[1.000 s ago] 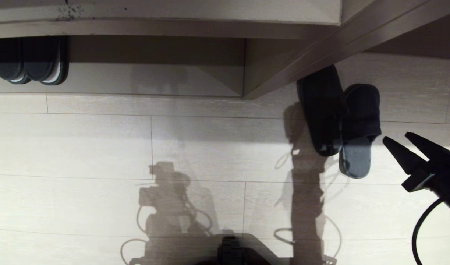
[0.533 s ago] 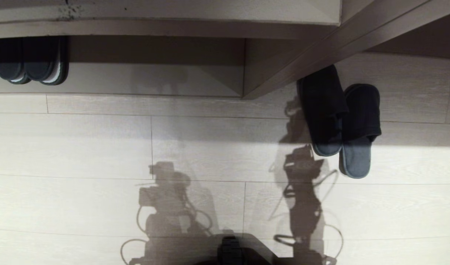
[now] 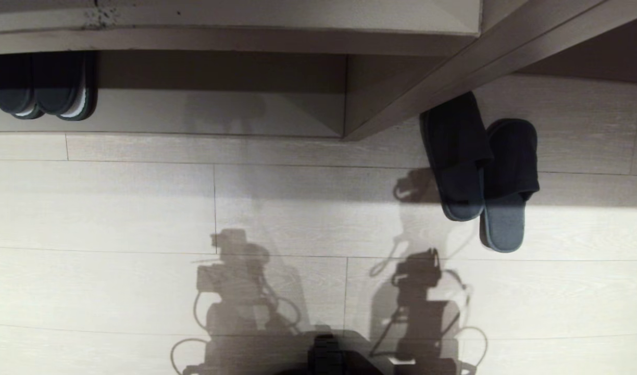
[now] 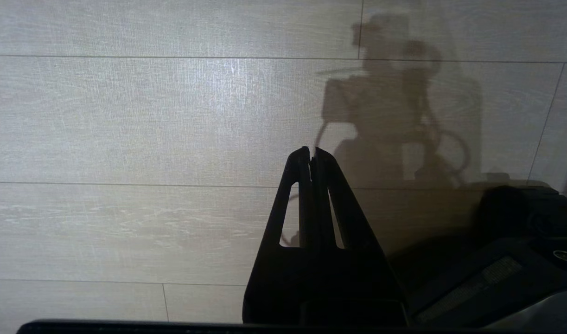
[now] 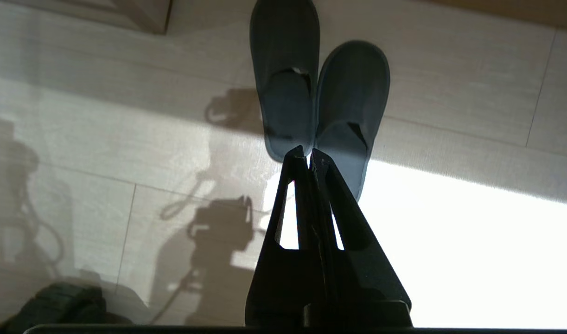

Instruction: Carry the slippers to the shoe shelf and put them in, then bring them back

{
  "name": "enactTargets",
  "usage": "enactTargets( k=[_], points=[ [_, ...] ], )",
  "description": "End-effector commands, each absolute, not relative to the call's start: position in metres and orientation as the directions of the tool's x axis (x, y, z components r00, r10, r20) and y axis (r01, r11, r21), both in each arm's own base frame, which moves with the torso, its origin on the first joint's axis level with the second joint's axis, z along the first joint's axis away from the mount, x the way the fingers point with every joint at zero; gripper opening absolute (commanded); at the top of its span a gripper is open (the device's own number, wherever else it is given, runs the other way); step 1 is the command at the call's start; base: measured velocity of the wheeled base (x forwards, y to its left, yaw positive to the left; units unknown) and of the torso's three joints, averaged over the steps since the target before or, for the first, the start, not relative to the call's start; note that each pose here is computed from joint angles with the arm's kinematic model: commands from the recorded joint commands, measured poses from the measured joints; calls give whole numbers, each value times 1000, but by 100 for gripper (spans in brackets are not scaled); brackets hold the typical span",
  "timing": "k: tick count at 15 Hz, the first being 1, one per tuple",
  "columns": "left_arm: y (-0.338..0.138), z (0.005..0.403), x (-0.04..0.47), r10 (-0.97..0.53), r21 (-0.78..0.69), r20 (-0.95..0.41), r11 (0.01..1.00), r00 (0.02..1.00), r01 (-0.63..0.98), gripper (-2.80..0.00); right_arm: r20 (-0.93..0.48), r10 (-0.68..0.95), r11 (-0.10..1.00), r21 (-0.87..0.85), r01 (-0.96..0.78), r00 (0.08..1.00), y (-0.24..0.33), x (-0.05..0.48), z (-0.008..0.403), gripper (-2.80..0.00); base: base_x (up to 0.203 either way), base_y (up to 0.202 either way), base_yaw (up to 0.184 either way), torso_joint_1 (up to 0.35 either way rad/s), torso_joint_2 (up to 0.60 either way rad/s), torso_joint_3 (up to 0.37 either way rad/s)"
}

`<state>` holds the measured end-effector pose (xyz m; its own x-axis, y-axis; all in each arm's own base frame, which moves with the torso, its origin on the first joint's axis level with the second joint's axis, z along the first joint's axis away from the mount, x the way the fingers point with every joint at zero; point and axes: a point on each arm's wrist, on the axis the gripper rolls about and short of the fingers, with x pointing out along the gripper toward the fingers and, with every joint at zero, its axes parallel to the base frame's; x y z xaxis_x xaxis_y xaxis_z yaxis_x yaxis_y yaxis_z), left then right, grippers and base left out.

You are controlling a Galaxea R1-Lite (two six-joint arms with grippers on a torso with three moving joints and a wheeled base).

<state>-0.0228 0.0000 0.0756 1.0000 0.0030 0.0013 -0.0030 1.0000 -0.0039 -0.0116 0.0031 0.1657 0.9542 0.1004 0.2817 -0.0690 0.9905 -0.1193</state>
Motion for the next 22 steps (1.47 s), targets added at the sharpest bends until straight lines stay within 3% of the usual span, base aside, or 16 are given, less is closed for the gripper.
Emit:
enactTargets(
  k=[1, 5, 10, 22],
  points=[
    [0, 76, -23, 2, -6, 2, 1000, 1000, -2, -280, 302, 100, 990, -122, -66, 948, 3, -17, 155, -280, 0, 0, 0, 0, 0, 0],
    [0, 76, -23, 3, -6, 2, 1000, 1000, -3, -280, 284, 106, 990, -119, -75, 953, 3, -28, 112, -280, 0, 0, 0, 0, 0, 0],
    [0, 76, -23, 3, -5, 2, 1000, 1000, -3, -280, -16, -11, 997, -75, 10, 1000, 0, -23, 74, -280, 0, 0, 0, 0, 0, 0],
    [0, 75, -23, 2, -15, 0, 1000, 1000, -2, -280, -2, -18, 999, -35, 18, 1000, 0, -23, 75, -280, 0, 0, 0, 3, 2, 149]
  ],
)
